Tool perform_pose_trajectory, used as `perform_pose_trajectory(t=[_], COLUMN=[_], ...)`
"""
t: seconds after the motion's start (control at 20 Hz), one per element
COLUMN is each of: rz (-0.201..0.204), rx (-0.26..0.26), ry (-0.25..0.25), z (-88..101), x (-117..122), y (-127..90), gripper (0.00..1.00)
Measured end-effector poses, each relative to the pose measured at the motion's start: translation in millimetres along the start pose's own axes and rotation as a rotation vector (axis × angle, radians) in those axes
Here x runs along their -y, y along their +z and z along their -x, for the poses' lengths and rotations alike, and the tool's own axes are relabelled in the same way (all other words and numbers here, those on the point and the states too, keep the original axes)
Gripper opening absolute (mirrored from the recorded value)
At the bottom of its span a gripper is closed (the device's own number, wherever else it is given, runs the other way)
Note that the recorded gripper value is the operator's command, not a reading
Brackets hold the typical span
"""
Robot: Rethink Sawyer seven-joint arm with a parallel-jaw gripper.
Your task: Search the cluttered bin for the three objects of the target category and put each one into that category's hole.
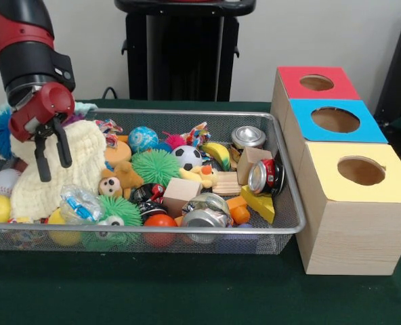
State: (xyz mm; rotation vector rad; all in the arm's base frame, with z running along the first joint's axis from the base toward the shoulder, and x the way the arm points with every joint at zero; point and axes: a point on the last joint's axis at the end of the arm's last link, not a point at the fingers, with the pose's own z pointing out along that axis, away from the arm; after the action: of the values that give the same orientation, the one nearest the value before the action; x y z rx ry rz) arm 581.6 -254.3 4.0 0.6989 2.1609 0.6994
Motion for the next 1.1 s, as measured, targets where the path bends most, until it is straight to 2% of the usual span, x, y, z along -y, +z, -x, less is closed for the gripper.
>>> perform_pose_trajectory(t=[0.45,0.65,1.1], rz=[-0.018,-0.020,-0.006], rx=[0.027,0.035,0.023], ry=[-0.011,0.002,0.018], z=[6.7,7.3,1.6], x=[13.9,18.8,10.9], y=[8.7,14.2,23.4], gripper=[1.00,1.00,1.00])
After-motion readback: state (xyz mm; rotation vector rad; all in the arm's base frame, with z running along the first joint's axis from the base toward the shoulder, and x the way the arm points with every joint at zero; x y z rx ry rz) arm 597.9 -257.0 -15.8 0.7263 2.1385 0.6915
